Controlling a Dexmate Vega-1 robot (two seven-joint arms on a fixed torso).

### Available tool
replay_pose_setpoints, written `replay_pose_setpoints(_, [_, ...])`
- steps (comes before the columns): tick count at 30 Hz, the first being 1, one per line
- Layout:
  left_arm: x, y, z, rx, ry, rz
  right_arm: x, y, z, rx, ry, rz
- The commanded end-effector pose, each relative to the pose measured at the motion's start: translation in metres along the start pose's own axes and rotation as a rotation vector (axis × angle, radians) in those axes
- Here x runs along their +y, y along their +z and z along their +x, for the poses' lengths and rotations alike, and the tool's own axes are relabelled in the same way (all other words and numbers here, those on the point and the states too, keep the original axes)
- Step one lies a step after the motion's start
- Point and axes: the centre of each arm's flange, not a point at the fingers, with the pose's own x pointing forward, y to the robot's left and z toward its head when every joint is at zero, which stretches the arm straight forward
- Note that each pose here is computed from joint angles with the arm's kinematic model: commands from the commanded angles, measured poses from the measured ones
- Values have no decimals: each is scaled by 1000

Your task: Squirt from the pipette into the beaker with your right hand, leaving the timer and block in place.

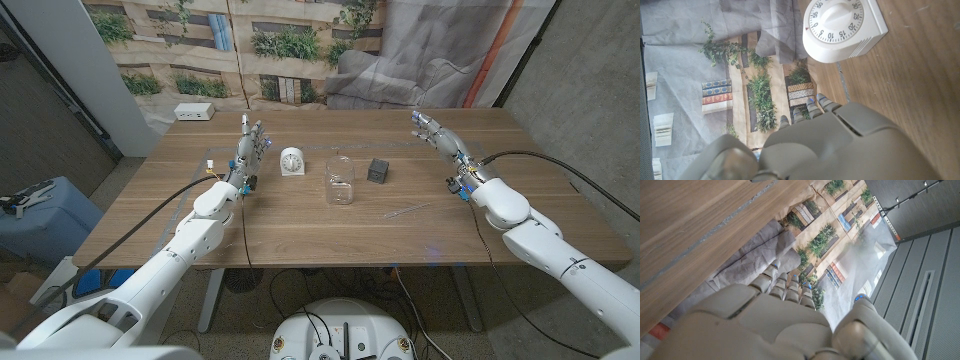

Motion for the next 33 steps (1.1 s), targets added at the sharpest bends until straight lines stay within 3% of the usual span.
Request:
replay_pose_setpoints(1, [0, 0, 0, 0, 0, 0, -4, 17, -8, -42, 91, -190])
replay_pose_setpoints(24, [0, 0, 0, 0, 0, 0, -12, 49, -22, -74, 226, -497])
replay_pose_setpoints(33, [0, 0, 0, 0, 0, 0, -11, 64, -27, -61, 293, -652])
